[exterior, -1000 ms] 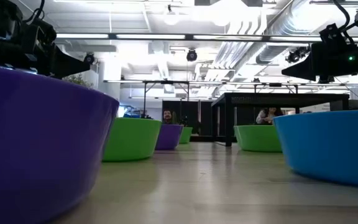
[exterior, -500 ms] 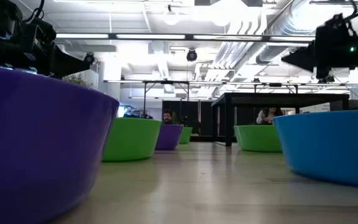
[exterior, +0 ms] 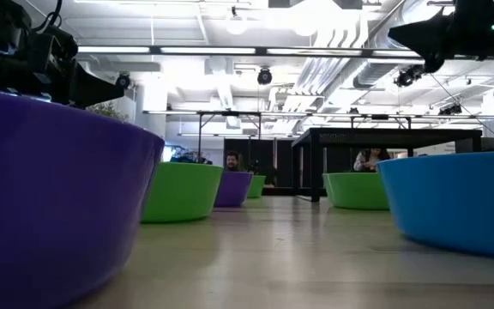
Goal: Pick & Place Mini bowls
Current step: Put the green bowl on the shelf
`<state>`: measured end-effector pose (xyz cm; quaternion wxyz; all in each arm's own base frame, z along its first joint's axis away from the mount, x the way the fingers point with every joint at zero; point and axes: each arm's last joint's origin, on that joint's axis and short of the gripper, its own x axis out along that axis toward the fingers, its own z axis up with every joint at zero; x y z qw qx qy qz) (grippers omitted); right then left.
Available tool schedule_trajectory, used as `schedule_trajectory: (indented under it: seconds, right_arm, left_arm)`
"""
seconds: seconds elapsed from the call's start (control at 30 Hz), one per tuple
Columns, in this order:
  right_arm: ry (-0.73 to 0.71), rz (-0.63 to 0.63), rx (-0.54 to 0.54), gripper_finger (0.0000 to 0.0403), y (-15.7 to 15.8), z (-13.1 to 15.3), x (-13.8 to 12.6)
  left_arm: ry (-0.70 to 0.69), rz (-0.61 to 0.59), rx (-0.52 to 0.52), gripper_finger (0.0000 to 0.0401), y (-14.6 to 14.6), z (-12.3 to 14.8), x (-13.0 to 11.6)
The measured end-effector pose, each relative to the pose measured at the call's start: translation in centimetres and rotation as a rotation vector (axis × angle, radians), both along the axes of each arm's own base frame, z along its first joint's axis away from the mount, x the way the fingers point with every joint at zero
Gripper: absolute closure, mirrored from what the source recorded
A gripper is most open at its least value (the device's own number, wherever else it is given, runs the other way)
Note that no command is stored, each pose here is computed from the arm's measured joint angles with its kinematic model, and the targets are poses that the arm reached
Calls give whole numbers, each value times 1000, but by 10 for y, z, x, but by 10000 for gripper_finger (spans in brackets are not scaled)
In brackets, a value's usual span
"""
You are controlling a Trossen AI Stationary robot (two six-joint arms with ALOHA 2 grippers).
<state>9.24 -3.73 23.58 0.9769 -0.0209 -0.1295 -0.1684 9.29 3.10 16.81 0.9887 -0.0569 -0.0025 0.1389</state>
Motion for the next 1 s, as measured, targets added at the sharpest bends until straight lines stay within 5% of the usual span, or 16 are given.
schedule_trajectory:
  seconds: [0.53, 1.0]
  right_arm:
    - [449, -24, 104, 403, 23, 24, 53]
    - [817, 45, 280, 377, 63, 16, 107]
  left_arm:
    - [-5, 0, -23, 400, 0, 0, 0]
    - [-9, 0, -22, 400, 0, 0, 0]
